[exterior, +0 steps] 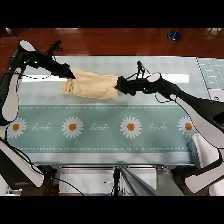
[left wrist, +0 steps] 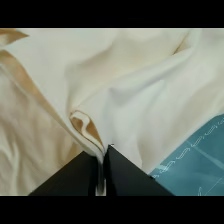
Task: Fold the shirts.
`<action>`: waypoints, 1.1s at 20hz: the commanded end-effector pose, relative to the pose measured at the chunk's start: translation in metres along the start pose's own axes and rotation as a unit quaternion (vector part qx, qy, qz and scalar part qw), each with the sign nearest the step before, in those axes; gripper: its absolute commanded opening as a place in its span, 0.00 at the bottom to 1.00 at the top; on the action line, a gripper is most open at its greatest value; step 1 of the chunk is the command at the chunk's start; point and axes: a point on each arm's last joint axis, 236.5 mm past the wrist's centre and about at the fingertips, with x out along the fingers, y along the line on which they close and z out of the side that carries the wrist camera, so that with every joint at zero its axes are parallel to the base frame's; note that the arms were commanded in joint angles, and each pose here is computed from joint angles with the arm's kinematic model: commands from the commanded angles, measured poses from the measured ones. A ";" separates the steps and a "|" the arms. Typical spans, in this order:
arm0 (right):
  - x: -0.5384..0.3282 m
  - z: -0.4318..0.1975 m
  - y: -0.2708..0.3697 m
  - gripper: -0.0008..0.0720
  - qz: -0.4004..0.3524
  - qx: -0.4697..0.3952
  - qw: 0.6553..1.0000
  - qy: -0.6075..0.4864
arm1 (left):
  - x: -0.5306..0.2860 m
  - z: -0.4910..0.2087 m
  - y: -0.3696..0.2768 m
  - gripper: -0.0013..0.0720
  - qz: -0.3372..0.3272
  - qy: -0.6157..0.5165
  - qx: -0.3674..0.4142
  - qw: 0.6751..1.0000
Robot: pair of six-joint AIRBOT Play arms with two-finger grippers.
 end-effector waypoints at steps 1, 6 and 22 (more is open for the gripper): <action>-0.035 0.017 0.052 0.03 0.040 -0.037 0.998 -0.008 | -0.012 0.004 0.020 0.64 0.010 -0.020 -0.016 1.000; -0.124 0.029 0.080 0.03 -0.030 -0.086 0.996 0.009 | -0.040 -0.019 0.084 0.88 0.081 -0.011 -0.105 0.991; -0.452 0.003 -0.007 0.03 -0.236 0.082 0.965 -0.074 | -0.019 -0.009 -0.073 0.65 -0.037 0.032 -0.072 0.996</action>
